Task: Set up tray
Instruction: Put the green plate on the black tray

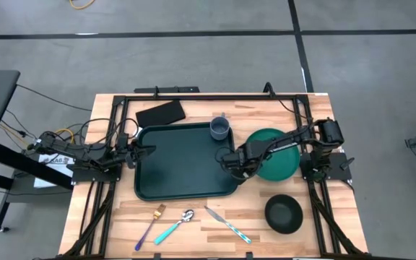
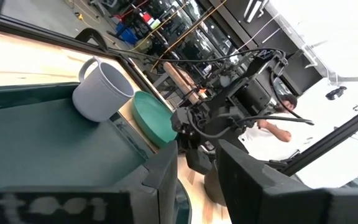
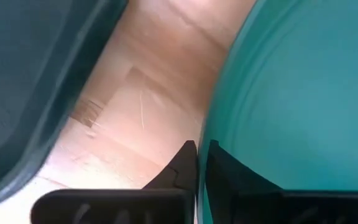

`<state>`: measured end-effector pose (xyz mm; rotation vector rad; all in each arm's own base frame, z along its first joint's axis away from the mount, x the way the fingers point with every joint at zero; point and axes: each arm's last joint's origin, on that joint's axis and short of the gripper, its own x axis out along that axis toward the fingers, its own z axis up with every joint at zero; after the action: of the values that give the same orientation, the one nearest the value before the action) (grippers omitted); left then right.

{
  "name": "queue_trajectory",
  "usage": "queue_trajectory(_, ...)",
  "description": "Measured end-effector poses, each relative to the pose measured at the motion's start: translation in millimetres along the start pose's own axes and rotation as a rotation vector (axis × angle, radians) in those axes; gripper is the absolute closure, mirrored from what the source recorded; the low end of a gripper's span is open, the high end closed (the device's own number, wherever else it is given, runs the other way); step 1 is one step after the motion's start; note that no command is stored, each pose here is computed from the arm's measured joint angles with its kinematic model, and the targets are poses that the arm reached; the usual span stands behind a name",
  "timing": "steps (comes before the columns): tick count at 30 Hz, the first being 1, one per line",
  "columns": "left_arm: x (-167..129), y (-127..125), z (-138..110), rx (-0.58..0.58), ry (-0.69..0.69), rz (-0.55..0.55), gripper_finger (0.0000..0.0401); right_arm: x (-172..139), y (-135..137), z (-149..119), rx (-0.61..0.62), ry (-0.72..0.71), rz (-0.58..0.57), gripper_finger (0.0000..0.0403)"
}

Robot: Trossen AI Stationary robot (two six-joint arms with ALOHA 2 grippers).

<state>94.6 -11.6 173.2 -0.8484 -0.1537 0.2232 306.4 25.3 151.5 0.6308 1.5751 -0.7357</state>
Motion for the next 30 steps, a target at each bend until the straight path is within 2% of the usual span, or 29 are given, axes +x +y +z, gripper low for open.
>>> queue_trajectory(7,0.0,0.0,0.0,0.001,0.0,0.0,0.0303,-23.0,4.5,5.8,0.029,-0.004,-0.004,0.0397)
queue_trajectory(15,0.0,0.0,0.0,0.001,0.0,0.0,0.0303,-83.3,25.3,8.9,0.026,-0.068,0.106,0.04)
queue_trajectory(23,0.0,-0.1,-0.1,0.001,0.003,-0.004,0.0303,-140.4,45.7,-5.7,0.006,-0.146,0.253,0.0401)
queue_trajectory(30,0.0,-0.2,-0.1,0.001,0.004,-0.004,0.0303,-156.7,55.0,-21.0,-0.038,-0.167,0.298,0.0402)
